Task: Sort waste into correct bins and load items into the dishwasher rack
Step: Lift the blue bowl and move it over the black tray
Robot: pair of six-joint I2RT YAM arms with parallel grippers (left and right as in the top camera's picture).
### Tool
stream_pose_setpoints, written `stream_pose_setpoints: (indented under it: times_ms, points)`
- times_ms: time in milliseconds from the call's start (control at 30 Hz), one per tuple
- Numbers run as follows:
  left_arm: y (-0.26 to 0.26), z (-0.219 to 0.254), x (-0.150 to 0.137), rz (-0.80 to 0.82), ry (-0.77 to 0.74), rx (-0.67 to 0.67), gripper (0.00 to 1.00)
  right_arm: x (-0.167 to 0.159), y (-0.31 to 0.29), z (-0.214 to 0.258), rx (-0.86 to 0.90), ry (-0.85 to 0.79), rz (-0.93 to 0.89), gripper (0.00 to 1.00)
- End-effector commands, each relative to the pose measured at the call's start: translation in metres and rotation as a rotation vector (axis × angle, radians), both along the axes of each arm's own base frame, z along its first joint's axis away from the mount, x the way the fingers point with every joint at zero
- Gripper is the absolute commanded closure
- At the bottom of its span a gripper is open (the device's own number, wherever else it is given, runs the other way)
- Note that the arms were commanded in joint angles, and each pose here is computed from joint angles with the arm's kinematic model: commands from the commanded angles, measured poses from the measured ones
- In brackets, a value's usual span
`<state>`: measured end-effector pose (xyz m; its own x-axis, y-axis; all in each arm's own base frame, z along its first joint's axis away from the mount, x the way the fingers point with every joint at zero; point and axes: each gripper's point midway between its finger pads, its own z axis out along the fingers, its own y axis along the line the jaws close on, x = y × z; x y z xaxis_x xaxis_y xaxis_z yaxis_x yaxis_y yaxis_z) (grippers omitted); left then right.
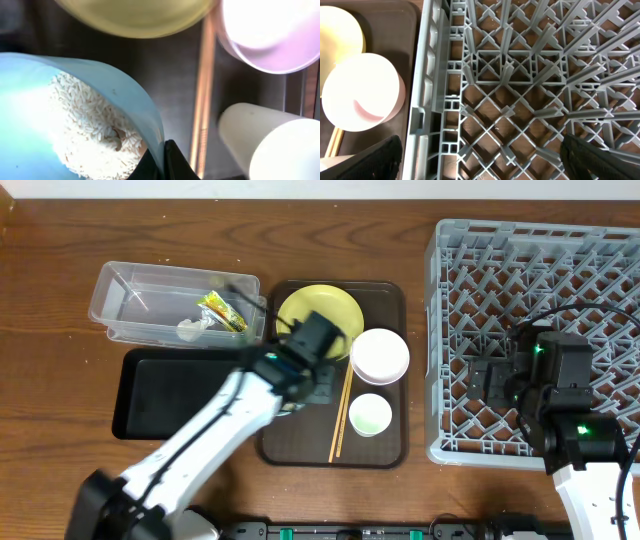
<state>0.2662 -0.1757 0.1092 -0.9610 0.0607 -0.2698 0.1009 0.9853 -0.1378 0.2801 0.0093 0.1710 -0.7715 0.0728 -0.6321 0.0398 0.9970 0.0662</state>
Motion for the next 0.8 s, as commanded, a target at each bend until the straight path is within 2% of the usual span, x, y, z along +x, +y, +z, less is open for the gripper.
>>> stream_pose_setpoints:
  times_ms: [0,100,367,533,767]
  points:
    - [0.029,0.021,0.014,0.055,-0.043,-0.010,0.94,0.002,0.003,0.008,0.008,-0.019,0.007,0.01]
    - [0.048,0.028,0.020,0.058,-0.027,-0.076,0.94,0.002,0.003,0.008,0.008,-0.019,0.007,0.01]
    - [0.081,0.019,0.028,0.073,0.065,-0.363,0.94,0.002,0.003,0.008,0.008,-0.019,0.007,0.01]
    - [0.090,0.019,0.031,0.038,0.074,-0.615,0.94,0.002,0.003,0.008,0.008,-0.019,0.007,0.01]
    - [0.110,0.022,0.040,0.083,0.068,-0.902,0.94,0.002,0.003,0.008,0.008,-0.018,0.007,0.01]
